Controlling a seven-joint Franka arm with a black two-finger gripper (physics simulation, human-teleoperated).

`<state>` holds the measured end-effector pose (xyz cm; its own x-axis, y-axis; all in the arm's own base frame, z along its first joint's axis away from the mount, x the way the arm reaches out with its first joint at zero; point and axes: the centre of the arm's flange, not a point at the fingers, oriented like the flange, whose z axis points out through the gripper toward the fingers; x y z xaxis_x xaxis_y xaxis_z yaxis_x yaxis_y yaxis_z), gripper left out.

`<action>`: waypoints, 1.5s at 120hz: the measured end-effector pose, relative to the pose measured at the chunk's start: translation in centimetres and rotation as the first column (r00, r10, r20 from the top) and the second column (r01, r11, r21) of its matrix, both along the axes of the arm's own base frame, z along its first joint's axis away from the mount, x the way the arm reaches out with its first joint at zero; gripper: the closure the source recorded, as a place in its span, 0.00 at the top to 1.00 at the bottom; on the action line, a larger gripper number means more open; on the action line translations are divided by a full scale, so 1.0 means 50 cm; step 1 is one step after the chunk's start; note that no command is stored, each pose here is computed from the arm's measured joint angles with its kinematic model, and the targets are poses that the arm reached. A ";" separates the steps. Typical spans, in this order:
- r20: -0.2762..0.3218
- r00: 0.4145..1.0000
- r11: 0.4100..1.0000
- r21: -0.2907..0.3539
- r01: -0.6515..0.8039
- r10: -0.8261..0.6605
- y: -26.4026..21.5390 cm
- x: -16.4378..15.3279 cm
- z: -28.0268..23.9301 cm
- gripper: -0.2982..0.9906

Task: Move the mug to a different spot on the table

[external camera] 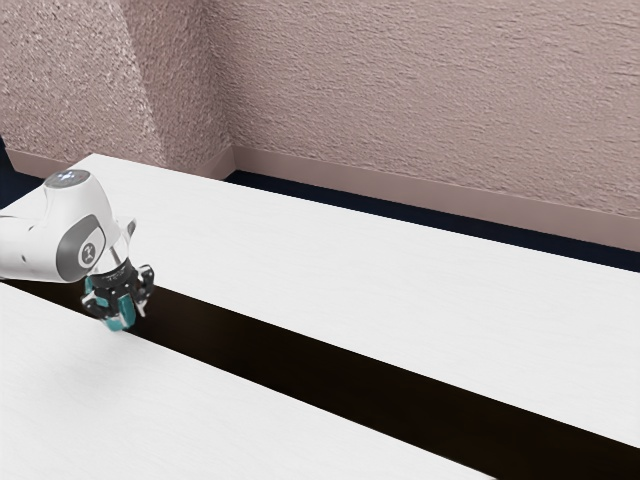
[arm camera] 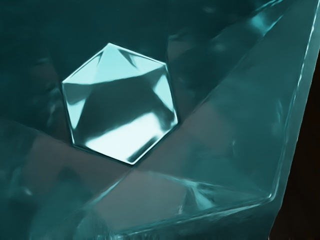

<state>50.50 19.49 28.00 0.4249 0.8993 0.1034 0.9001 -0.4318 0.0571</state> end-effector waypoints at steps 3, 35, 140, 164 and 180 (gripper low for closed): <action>0.000 1.000 1.000 0.000 0.000 0.000 0.000 0.000 0.001 0.36; 0.006 1.000 1.000 0.005 0.011 -0.011 -0.014 -0.003 0.017 0.30; 0.053 0.907 0.897 0.182 0.402 -0.417 -0.347 -0.031 0.124 0.19; 0.088 0.871 0.864 0.210 0.458 -0.483 -0.389 -0.040 0.116 0.19; 0.105 0.842 0.838 0.220 0.500 -0.530 -0.429 -0.051 0.108 0.19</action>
